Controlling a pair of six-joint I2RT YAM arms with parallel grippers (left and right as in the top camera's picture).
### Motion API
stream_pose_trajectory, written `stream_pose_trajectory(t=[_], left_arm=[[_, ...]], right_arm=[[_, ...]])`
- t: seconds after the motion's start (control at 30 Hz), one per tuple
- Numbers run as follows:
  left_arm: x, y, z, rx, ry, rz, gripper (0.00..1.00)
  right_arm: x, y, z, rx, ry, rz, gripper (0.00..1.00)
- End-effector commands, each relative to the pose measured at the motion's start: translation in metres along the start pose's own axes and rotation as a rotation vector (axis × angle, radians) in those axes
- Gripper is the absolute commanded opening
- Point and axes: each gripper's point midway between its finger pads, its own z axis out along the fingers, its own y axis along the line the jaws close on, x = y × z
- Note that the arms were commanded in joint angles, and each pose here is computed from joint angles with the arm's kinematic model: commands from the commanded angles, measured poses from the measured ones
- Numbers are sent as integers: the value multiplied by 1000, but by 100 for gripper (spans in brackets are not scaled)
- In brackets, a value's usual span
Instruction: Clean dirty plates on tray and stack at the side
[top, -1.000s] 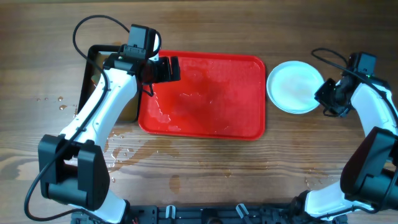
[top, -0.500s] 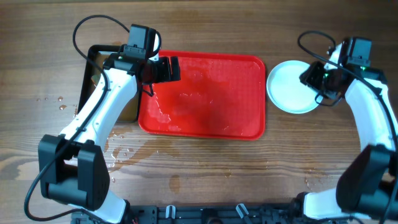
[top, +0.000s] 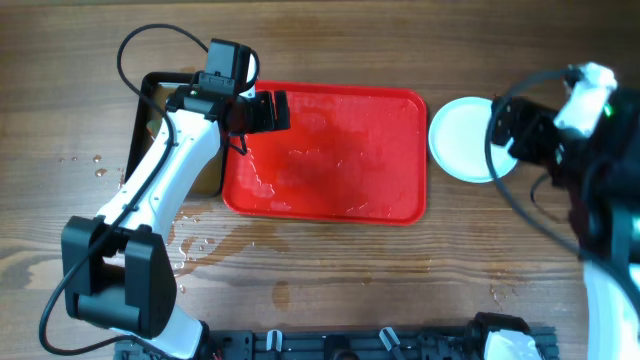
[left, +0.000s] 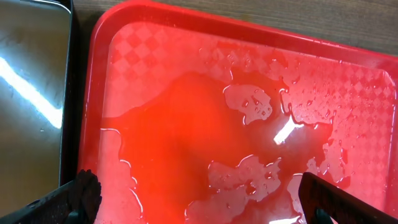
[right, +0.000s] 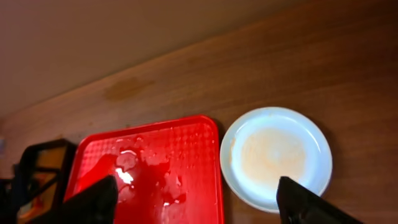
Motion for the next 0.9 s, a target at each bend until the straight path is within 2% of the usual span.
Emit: stream_pose_trajectory(t=[0.0, 0.23, 0.37, 0.67, 0.77, 0.87], left_arm=[[-3, -4, 2, 14, 0, -6, 100], [-3, -4, 2, 14, 0, -6, 100], [-3, -4, 2, 14, 0, -6, 100], [-3, -4, 2, 14, 0, -6, 100], [-3, -4, 2, 14, 0, -6, 100], [-3, -4, 2, 14, 0, -6, 100]], right_arm=[[4, 20, -37, -76, -36, -20, 100], [23, 21, -54, -74, 0, 37, 100], [12, 13, -51, -26, -43, 42, 100], [-3, 12, -49, -7, -149, -204, 100], [2, 9, -43, -16, -202, -230, 100], [17, 7, -32, -47, -328, -274, 100]])
